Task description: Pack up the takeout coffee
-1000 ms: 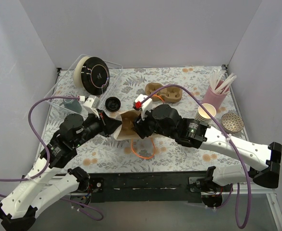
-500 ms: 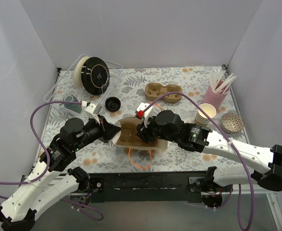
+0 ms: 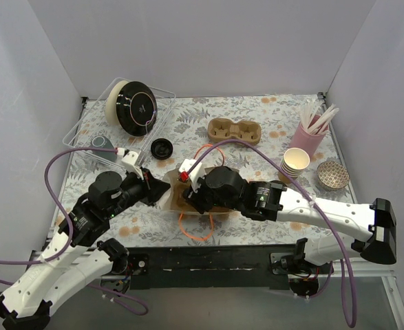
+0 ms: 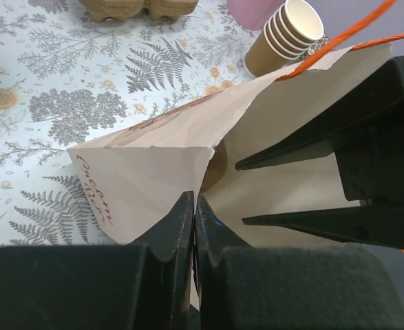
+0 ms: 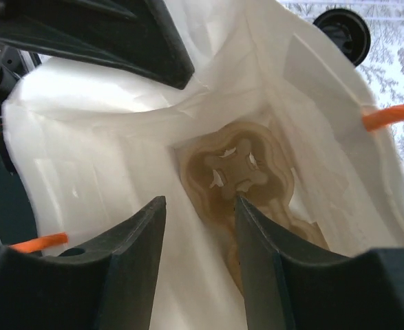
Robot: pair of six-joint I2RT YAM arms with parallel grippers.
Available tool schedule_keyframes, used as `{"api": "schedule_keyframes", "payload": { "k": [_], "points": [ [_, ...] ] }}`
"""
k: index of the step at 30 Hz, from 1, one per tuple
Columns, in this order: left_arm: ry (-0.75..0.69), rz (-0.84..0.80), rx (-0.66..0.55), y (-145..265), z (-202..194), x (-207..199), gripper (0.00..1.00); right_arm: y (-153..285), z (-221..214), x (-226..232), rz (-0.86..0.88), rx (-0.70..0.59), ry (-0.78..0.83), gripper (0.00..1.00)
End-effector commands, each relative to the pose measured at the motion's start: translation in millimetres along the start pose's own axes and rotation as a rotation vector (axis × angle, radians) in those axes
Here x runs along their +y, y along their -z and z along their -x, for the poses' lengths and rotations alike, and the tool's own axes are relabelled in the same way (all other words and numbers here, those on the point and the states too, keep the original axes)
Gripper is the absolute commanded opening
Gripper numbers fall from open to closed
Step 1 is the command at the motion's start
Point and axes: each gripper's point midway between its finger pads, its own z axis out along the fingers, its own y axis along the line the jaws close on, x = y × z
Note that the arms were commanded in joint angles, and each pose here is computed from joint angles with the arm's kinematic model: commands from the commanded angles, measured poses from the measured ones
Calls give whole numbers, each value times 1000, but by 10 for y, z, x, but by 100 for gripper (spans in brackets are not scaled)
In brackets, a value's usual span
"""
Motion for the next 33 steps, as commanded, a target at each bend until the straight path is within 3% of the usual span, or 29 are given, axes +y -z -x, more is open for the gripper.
{"api": "schedule_keyframes", "payload": {
  "k": [1,9,12,17,18,21,24,30,33],
  "points": [
    [-47,48,-91,57,235,63,0,246,719,-41,-11,-179,-8,54],
    [-49,111,-150,82,388,148,0,826,1403,-217,-81,-336,-221,64],
    [-45,124,-166,82,449,153,0,1093,1511,-439,-195,-363,-386,66],
    [-47,139,-188,107,558,145,0,1550,1424,-837,-443,-314,-605,66],
    [-49,139,-181,96,554,143,0,1517,1134,-843,-497,-190,-609,66],
    [-28,152,-152,56,537,146,0,1579,840,-851,-568,-61,-646,67],
    [-14,156,-162,52,568,144,0,1571,710,-779,-539,-19,-662,67],
    [-10,173,-147,20,564,166,0,1479,736,-490,-313,-107,-694,66],
    [-9,174,-157,28,568,171,0,1371,473,-409,-287,-65,-688,66]
  ]
}}
